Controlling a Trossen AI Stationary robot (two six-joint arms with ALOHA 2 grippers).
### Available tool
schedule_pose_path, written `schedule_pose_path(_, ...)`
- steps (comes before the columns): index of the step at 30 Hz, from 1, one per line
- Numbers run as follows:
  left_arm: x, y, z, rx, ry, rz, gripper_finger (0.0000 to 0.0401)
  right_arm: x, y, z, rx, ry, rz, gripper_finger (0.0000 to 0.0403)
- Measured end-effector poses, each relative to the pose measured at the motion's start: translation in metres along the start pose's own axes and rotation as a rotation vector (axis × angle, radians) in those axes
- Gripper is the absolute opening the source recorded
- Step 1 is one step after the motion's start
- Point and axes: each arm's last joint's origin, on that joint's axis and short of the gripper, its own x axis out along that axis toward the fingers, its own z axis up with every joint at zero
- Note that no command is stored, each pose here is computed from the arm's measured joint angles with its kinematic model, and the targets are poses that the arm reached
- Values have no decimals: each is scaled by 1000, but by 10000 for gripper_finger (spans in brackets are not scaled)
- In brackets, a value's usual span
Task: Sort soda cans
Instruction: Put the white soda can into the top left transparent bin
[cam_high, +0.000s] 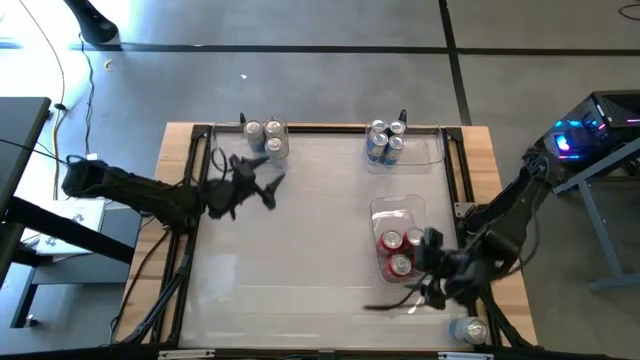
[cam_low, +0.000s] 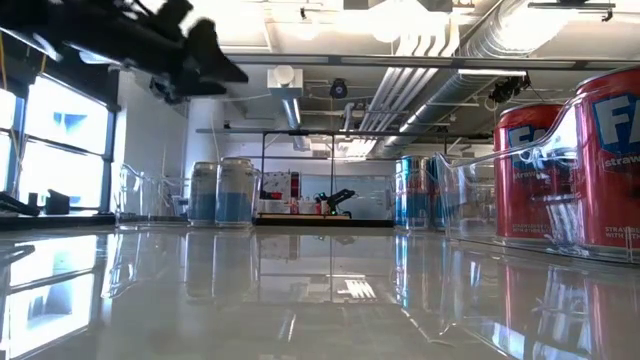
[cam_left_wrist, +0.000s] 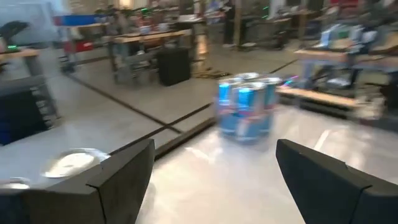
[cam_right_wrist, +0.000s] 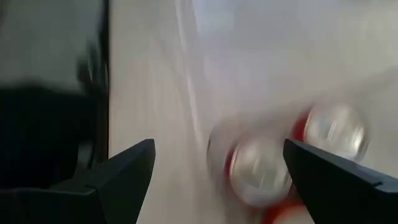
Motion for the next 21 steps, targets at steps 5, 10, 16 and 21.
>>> schedule_pose_path(5, -25, -30, -3, -40, -33, -70, 328, 16, 31, -15, 72, 384, 11, 350)
schedule_pose_path(10, -39, -57, -10, -32, -58, -86, 327, 17, 53, -45, 174, 601, 18, 350)
schedule_pose_path(16, -35, -86, -13, 10, -40, -96, 327, 5, 65, -78, 270, 637, 1, 350)
schedule_pose_path(21, -29, -101, -12, 24, -35, -95, 327, -3, 72, -94, 304, 652, -12, 350)
